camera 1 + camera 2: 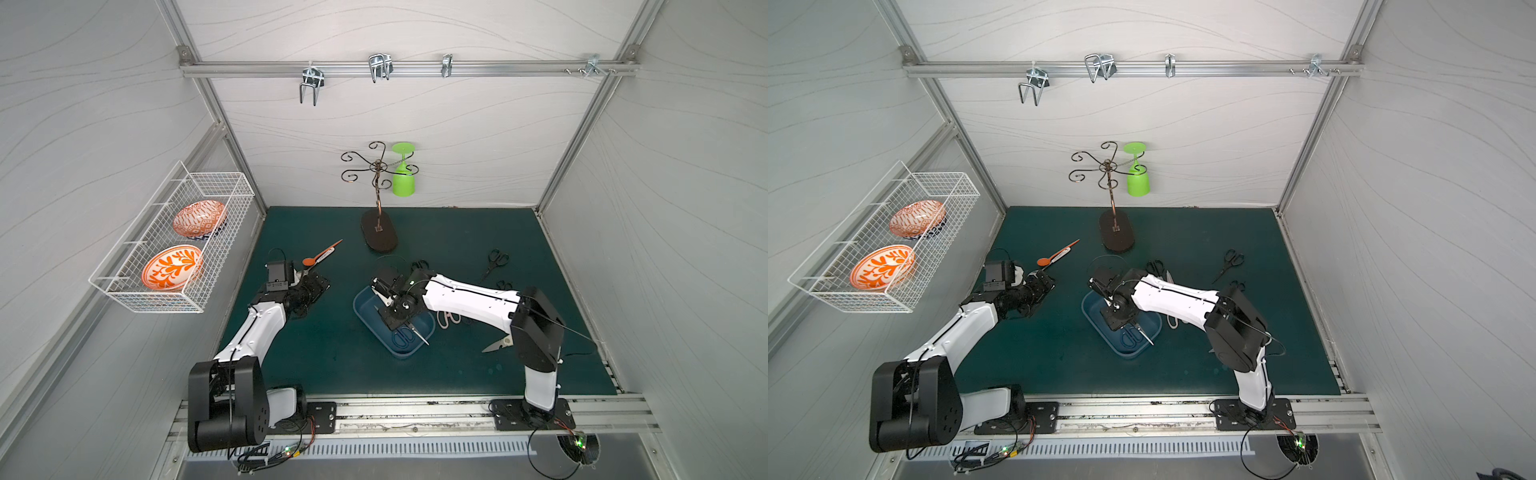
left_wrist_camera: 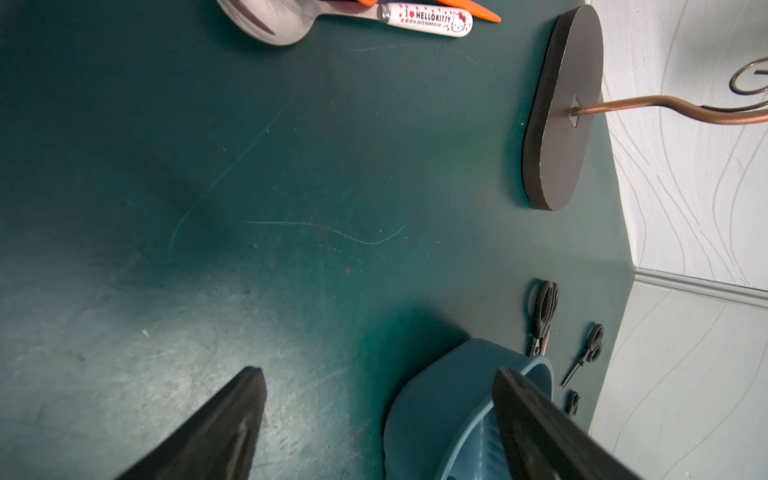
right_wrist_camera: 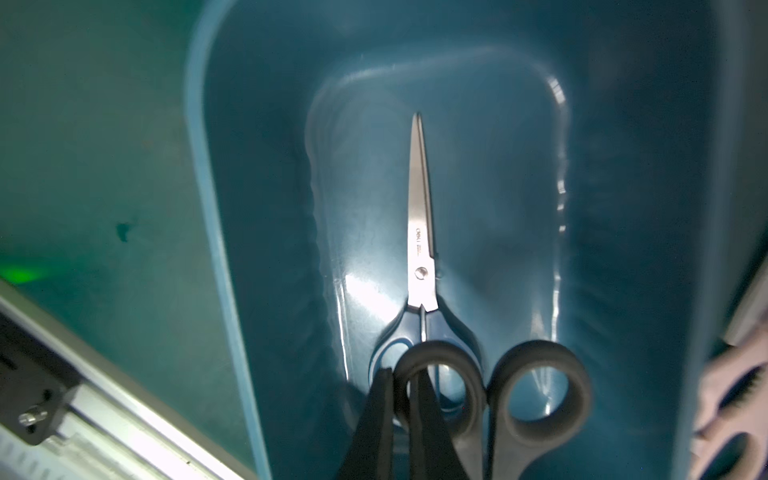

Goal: Put the scissors into the storage box
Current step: Place the scissors in the storage box.

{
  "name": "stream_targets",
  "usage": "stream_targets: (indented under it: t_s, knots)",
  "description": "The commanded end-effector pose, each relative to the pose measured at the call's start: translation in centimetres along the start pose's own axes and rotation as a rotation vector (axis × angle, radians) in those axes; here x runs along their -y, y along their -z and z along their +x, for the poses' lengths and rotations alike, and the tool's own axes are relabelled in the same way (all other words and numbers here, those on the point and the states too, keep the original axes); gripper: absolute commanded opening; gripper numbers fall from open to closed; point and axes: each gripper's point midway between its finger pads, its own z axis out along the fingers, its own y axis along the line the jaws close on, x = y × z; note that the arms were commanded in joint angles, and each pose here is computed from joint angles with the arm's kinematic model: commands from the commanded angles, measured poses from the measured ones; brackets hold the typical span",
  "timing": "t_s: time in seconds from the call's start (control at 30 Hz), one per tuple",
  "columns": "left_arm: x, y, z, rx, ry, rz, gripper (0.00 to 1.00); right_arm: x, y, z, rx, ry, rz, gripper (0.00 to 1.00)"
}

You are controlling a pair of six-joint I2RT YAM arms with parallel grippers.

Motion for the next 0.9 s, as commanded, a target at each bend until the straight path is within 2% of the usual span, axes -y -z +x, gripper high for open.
stream_targets:
  t_s: [0.0, 0.4, 0.67, 0.7, 0.8, 0.87]
  knots:
    - [1.6, 0.7, -1.6, 0.047, -0.023, 0.044, 0.90, -1.0, -1.0, -0.2, 0.002, -0.007, -0.023, 0.00]
    - [1.7, 0.8, -1.4, 0.042, -0.018, 0.056, 0.90, -1.6, -3.6, -2.5, -0.031, 0.033, -0.023, 0.00]
    - [1.9, 0.8, -1.4, 0.045, -0.016, 0.062, 0.90, -0.9, -5.5, -2.2, -0.051, 0.017, -0.006, 0.00]
    - [1.8, 0.8, -1.5, 0.046, -0.015, 0.062, 0.90, -0.9, -5.5, -2.2, -0.050, 0.015, -0.007, 0.01]
    - [1.8, 0.8, -1.4, 0.045, -0.015, 0.061, 0.90, -1.0, -5.4, -2.2, -0.047, 0.008, -0.012, 0.20]
    - [1.8, 0.8, -1.5, 0.046, -0.015, 0.063, 0.90, -0.9, -5.0, -2.5, -0.041, 0.002, -0.015, 0.26]
